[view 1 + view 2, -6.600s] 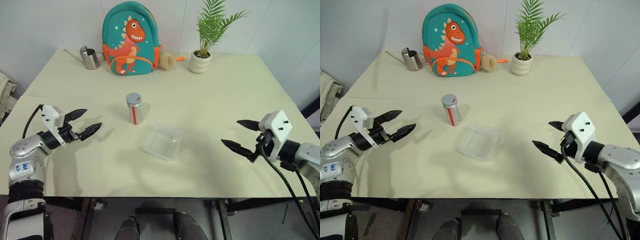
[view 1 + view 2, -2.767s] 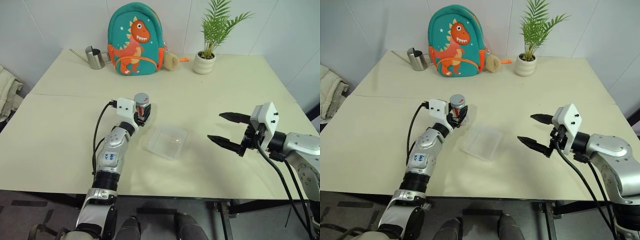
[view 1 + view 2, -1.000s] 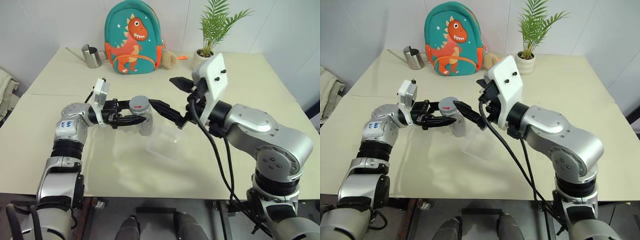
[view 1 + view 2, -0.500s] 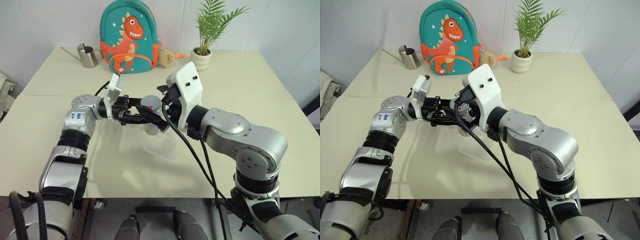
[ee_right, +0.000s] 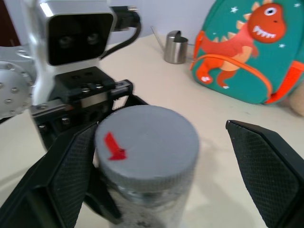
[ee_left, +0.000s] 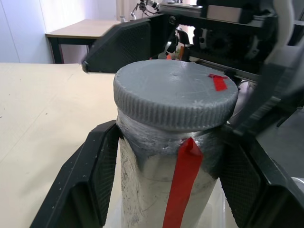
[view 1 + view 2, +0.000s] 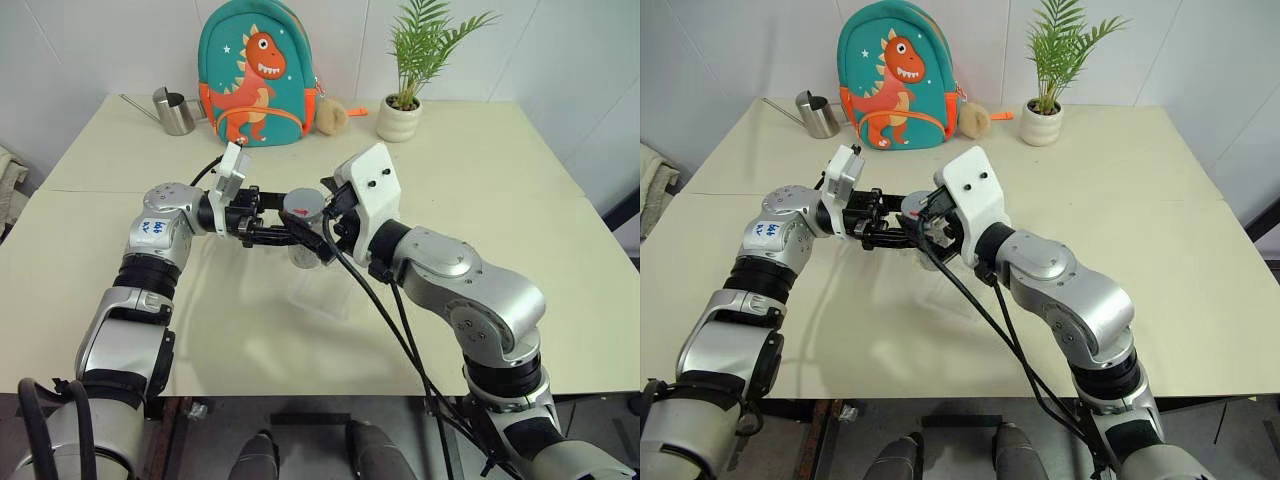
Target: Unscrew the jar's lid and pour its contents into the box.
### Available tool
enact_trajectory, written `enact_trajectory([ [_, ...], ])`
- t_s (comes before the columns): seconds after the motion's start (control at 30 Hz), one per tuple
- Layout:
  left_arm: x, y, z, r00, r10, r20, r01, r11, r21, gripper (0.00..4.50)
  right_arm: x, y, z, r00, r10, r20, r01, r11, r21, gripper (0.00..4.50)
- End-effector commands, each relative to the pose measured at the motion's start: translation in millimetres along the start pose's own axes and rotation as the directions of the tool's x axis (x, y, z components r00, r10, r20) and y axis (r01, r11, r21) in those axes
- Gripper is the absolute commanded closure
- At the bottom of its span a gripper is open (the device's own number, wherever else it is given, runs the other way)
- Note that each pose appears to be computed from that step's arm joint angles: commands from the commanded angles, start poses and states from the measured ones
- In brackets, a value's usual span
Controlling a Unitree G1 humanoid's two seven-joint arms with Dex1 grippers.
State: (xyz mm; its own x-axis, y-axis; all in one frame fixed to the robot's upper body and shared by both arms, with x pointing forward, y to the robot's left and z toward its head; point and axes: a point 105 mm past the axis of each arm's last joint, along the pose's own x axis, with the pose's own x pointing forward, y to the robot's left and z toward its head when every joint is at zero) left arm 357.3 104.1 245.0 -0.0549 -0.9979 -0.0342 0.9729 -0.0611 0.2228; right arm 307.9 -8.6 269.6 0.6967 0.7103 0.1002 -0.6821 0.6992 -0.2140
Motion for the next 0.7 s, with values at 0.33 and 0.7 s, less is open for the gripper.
enact_trajectory([
  [0.33,1,-13,17,0.991,-0.132,0.017,0.130,0.989,0.063,1.80,-2,5,2,0.999,0.028,0.041,-0.029,0.999,0.028,0.67],
  [0.7,2,-12,19,0.991,-0.131,0.026,0.129,0.989,0.073,1.80,-2,18,9,0.990,0.123,0.075,-0.127,0.991,0.052,1.94],
])
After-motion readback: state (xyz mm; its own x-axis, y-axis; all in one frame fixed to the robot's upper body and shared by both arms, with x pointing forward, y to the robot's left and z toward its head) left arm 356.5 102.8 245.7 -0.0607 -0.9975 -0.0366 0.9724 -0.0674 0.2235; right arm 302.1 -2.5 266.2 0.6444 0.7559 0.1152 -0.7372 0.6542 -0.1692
